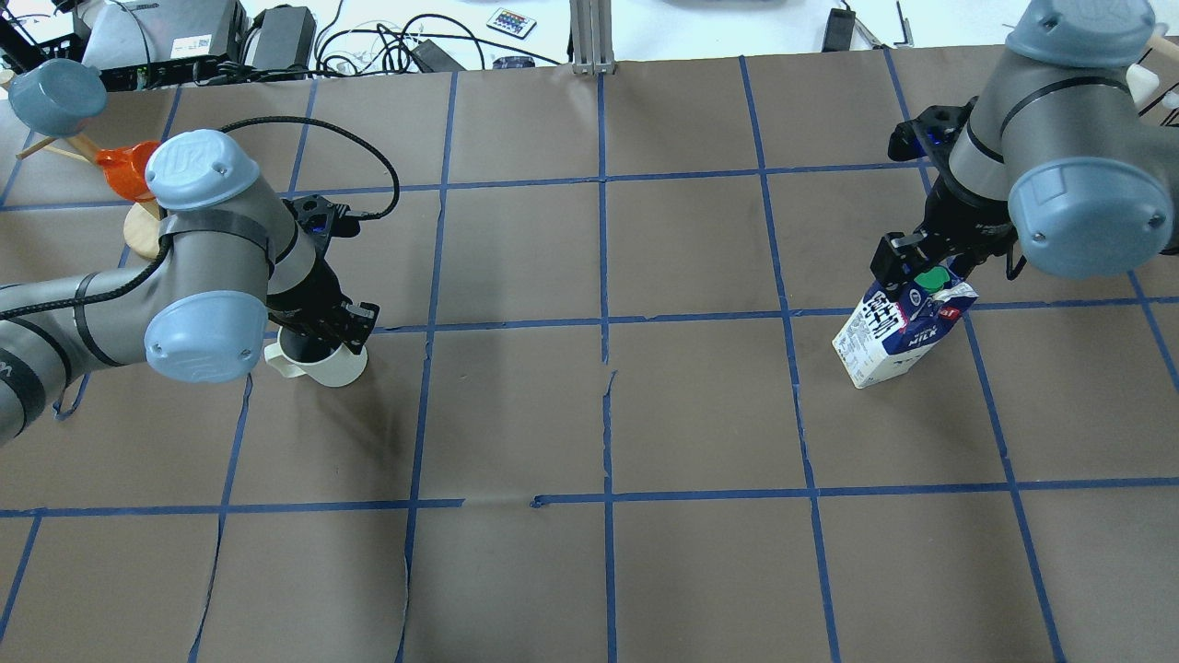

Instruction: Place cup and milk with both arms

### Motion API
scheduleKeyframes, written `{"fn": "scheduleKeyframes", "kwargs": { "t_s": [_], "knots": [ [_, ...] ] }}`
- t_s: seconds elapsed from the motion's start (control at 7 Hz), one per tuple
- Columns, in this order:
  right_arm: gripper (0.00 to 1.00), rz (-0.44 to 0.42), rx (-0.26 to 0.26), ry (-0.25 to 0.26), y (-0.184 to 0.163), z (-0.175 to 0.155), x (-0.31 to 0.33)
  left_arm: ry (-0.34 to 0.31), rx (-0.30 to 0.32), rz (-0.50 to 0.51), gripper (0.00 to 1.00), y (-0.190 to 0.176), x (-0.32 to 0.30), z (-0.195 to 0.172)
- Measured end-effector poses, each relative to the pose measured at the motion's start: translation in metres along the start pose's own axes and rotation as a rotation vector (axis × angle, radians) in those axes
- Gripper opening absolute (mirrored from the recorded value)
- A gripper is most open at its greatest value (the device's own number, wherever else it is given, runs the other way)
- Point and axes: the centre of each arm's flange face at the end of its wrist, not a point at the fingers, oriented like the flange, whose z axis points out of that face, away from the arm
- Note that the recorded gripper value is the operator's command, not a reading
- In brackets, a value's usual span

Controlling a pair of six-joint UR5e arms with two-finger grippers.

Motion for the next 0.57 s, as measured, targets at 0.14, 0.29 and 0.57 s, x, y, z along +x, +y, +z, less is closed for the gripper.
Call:
{"fn": "scheduleKeyframes", "kwargs": {
  "t_s": [0.14, 0.29, 0.57],
  "knots": [
    [0.36, 0.001, 0.004, 0.0, -0.0005, -0.0007, 0.0001, -0.001, 0.001, 0.001, 0.0, -0.0011, -0.0003, 0.0],
    [0.35, 0.002, 0.01, 0.0, -0.0005, -0.0024, 0.0002, -0.002, 0.003, 0.0, 0.0, -0.0019, -0.0006, -0.0008],
    [0.36, 0.003, 0.033, 0.008, -0.002, -0.009, 0.001, -0.005, 0.023, 0.002, 0.0, -0.0092, 0.0024, -0.0097]
  ]
}}
